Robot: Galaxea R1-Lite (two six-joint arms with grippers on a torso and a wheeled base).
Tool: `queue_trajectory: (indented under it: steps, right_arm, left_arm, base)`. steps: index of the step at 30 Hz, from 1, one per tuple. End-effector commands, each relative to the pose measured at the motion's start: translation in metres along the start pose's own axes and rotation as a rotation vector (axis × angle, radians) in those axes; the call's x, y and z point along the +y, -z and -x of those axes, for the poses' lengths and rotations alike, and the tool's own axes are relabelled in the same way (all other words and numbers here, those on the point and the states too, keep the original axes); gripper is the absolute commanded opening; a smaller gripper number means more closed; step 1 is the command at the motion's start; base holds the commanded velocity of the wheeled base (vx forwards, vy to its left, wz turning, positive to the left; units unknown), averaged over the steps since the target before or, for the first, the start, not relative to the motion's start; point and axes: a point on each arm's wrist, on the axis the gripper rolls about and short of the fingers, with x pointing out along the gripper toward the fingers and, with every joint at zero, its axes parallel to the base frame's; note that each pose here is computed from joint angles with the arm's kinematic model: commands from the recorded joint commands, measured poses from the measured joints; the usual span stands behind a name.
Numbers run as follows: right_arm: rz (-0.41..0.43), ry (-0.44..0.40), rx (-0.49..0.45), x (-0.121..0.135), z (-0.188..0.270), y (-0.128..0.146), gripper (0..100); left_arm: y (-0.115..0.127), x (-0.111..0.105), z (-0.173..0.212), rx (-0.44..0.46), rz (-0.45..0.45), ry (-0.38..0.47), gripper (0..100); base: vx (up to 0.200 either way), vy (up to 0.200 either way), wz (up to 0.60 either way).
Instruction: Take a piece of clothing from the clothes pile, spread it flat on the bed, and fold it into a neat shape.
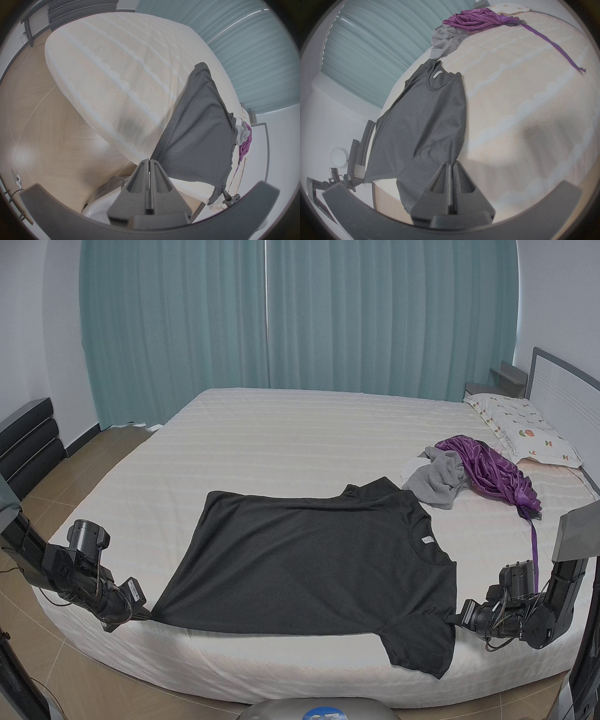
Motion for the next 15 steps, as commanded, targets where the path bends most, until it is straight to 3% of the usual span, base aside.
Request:
queue_trajectory:
  steps: [1, 15]
  right_arm:
    - [0.017, 0.020, -0.013, -0.006, 0.011, -0.001, 0]
    - [0.088, 0.033, -0.063, -0.024, 0.043, -0.008, 0]
  left_arm:
    - [0.001, 0.003, -0.004, 0.016, 0.006, -0.013, 0]
    - [0.013, 0.011, -0.003, 0.044, 0.014, -0.036, 0]
  base:
    - [0.000, 0.000, 0.00]
    - [0.000, 0.000, 0.00]
